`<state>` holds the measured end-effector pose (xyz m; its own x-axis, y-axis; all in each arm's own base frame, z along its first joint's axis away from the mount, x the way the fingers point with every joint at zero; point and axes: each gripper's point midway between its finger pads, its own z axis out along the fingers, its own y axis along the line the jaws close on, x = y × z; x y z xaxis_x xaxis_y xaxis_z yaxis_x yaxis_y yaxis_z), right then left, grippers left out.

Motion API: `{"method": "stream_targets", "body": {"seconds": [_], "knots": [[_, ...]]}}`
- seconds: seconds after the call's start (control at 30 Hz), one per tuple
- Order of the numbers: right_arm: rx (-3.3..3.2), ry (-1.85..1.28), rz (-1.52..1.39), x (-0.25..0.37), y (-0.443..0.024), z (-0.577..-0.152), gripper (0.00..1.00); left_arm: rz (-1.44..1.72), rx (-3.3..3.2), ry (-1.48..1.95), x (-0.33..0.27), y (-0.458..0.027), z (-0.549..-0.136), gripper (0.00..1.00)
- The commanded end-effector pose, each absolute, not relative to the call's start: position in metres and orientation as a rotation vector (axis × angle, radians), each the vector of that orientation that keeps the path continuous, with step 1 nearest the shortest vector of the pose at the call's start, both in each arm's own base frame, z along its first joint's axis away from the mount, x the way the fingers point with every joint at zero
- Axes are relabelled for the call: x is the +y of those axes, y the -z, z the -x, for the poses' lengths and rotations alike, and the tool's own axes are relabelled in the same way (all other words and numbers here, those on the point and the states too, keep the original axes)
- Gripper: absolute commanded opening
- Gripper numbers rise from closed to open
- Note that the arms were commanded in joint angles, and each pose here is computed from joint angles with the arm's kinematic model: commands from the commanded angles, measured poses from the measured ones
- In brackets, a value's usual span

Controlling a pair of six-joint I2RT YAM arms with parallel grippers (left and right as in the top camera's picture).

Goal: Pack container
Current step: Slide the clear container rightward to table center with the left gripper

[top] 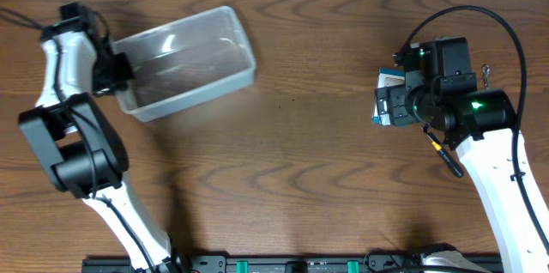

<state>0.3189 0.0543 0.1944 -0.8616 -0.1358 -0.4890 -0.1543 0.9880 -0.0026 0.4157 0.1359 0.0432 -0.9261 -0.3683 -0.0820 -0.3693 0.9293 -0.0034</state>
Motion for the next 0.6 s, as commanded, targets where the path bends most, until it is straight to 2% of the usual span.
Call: {"method": "stream_targets", "body": {"seconds": [0.0,0.37,0.57], "knots": [[2.591,-0.045,0.104,0.045,-0.207,-0.322,0.91,0.421,3.068,-0.05,0.103,-0.046,-0.415,0.06],[2.601,-0.046,-0.007,0.029,-0.206,-0.323,0.93,-0.01,3.191,-0.03,-0.012,-0.046,-0.403,0.06],[2.626,-0.098,-0.004,0.033,-0.203,-0.317,0.95,-0.165,3.178,-0.033,-0.052,-0.046,-0.402,0.06]]}}
